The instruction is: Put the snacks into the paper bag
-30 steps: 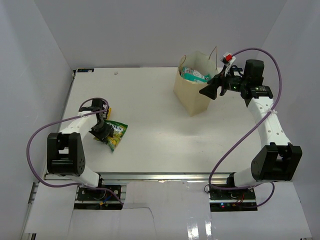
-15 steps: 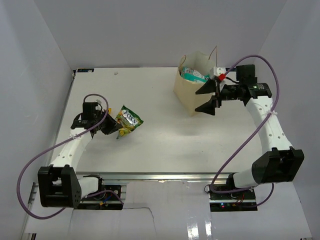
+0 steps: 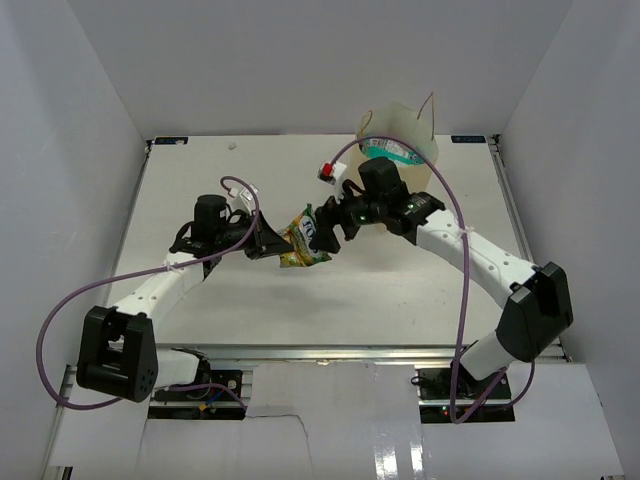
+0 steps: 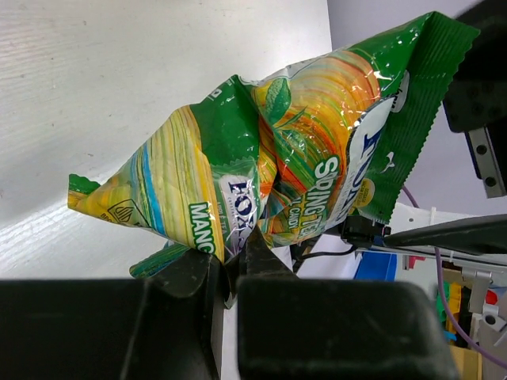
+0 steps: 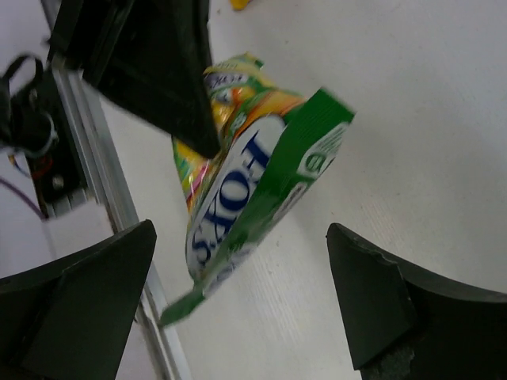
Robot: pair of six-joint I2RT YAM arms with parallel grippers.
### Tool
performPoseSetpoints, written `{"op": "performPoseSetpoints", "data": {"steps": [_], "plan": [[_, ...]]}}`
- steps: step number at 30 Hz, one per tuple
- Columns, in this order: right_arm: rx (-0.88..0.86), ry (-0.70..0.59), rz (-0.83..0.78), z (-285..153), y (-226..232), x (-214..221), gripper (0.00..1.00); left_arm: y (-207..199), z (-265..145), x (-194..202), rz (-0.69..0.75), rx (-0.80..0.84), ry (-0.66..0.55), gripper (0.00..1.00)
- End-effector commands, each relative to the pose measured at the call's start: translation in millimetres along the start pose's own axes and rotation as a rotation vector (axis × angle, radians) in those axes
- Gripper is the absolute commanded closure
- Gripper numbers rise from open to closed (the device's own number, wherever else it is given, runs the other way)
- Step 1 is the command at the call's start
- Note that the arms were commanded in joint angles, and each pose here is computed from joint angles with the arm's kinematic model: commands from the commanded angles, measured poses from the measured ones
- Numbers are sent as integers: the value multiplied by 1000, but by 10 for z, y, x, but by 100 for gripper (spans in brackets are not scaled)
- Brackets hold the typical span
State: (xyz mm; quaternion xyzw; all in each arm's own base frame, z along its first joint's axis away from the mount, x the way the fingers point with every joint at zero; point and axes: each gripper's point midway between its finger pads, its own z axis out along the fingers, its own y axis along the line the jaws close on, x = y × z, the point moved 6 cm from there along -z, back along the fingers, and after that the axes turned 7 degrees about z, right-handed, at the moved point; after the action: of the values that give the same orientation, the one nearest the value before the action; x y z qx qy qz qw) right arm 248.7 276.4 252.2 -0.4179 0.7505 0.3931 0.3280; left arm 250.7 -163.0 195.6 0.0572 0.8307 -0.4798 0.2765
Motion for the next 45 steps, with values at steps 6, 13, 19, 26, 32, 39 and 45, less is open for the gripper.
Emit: {"op": "performPoseSetpoints", "data": {"steps": [6,13,19,26,32,39,45], "plan": [[142,-82,514,354,10,-146,18,-284,21,-166,104,119,-38,100],[-9,-78,410,381,128,-209,78,-366,7,-227,127,151,-55,77],[-101,-135,192,185,232,-481,92,-420,-111,-393,227,26,-115,31],[-122,-307,-336,-626,121,-1129,92,-581,-616,-745,455,-277,-359,2],[138,-492,-476,-1477,-113,-1818,92,-274,-903,-811,486,-613,-435,2],[467,-596,-366,-2170,-676,-1982,92,222,-906,-863,398,-824,-287,2],[630,-488,-286,-2057,-1226,-1633,92,438,-889,-959,346,-890,-291,2]]}}
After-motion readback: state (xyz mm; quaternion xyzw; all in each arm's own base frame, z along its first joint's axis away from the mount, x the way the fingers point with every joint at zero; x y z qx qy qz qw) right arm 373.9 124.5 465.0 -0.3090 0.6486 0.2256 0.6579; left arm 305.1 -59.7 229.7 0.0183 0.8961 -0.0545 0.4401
